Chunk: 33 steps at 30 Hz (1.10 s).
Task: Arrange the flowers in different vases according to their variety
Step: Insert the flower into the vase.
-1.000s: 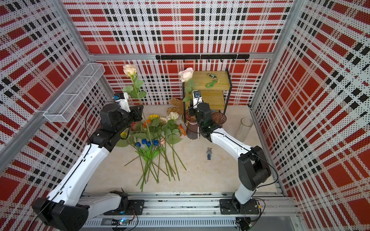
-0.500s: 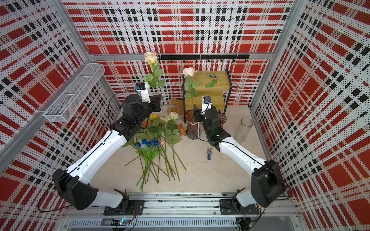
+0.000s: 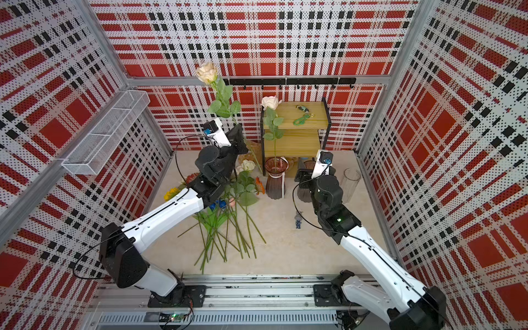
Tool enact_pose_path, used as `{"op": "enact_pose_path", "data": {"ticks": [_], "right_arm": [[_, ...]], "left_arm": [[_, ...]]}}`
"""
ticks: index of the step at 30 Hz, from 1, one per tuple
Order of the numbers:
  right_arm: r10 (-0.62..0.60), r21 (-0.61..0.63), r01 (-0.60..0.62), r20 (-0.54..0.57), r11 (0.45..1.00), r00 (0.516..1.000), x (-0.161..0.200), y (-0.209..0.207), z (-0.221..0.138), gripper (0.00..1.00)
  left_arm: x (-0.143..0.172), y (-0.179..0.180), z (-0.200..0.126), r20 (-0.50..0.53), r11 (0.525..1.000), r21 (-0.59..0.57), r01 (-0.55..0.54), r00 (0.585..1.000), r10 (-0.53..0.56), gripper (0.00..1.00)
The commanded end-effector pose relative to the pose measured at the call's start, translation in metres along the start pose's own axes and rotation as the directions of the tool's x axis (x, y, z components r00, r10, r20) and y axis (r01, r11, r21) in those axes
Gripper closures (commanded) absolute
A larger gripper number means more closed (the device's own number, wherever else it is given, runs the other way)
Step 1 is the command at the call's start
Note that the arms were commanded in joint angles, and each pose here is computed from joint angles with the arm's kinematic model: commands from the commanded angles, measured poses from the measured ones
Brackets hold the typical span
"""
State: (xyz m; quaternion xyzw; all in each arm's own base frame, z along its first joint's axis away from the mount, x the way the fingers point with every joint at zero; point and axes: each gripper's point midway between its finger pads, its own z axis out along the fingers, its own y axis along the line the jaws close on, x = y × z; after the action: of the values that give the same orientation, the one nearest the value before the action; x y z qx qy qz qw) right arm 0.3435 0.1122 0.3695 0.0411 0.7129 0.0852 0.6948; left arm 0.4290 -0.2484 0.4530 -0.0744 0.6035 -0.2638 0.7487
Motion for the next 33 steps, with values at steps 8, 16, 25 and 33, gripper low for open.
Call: {"op": "enact_pose_path", "data": {"ticks": [8, 16, 25, 33], "right_arm": [[-0.023, 0.051, 0.025, -0.041, 0.998, 0.999, 0.006, -0.017, -0.012, 0.15], [-0.025, 0.063, 0.028, -0.043, 0.998, 0.999, 0.006, -0.022, -0.017, 0.15], [-0.032, 0.076, 0.037, -0.070, 0.996, 0.997, 0.016, -0.027, -0.021, 0.15], [-0.018, 0.069, 0.024, -0.083, 0.997, 0.996, 0.022, -0.024, -0.017, 0.14]], "left_arm": [[0.008, -0.012, 0.018, 0.105, 1.000, -0.003, 0.005, 0.994, -0.004, 1.00], [0.034, -0.013, 0.030, 0.147, 0.999, -0.034, -0.039, 0.988, 0.044, 1.00], [0.065, -0.011, 0.042, 0.119, 0.999, -0.029, -0.025, 0.993, 0.028, 1.00], [0.117, -0.005, 0.049, -0.007, 0.999, -0.024, -0.042, 0.999, 0.042, 0.80]]}}
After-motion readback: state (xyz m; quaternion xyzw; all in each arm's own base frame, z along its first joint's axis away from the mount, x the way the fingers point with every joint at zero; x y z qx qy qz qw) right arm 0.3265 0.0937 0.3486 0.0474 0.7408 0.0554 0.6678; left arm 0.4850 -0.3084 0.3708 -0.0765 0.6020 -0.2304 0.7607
